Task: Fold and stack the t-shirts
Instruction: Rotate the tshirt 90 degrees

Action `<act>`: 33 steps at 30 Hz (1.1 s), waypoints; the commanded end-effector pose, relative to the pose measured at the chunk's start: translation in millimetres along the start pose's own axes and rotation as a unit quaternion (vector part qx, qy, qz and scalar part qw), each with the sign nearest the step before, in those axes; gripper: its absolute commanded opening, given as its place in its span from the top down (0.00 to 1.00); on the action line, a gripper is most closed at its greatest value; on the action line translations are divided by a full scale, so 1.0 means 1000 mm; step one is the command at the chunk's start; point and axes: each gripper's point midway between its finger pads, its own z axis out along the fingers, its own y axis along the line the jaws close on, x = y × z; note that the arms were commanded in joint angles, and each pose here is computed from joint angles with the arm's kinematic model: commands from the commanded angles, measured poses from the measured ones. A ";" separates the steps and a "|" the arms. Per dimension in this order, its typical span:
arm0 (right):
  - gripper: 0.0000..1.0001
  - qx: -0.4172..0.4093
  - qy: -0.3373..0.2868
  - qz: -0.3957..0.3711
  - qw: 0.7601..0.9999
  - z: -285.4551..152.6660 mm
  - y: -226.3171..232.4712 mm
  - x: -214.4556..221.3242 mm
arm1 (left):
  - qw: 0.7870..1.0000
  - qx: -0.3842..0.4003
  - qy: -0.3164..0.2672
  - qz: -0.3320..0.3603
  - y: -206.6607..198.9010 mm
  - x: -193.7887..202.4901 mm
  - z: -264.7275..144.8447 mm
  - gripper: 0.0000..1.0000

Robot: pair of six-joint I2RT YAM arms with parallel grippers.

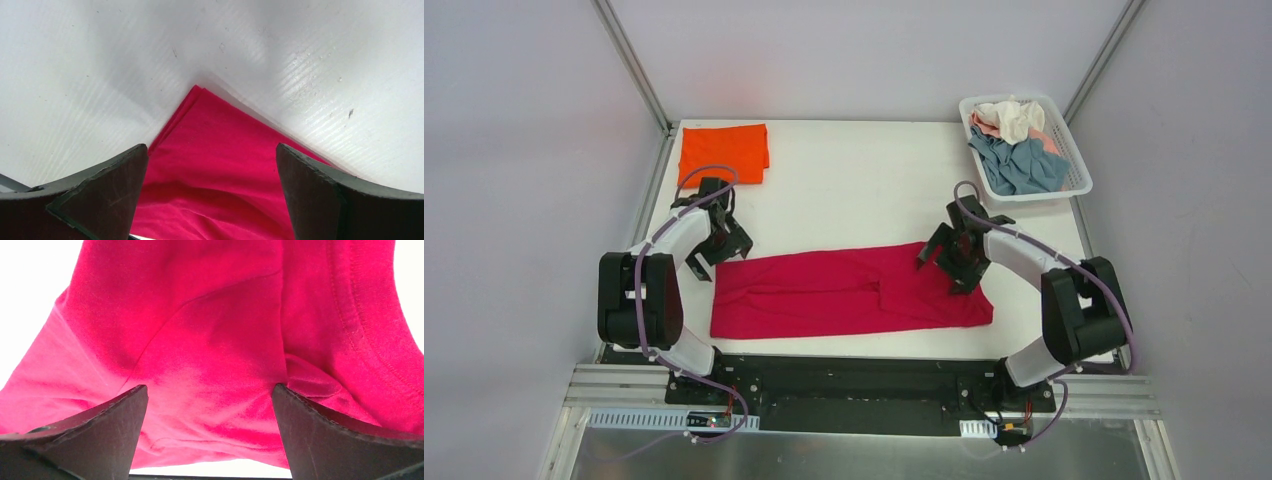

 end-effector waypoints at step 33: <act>0.01 -0.125 -0.074 -0.102 0.984 -0.035 0.157 -0.136 | 0.953 0.192 -0.002 0.234 -0.090 0.105 -0.097 0.01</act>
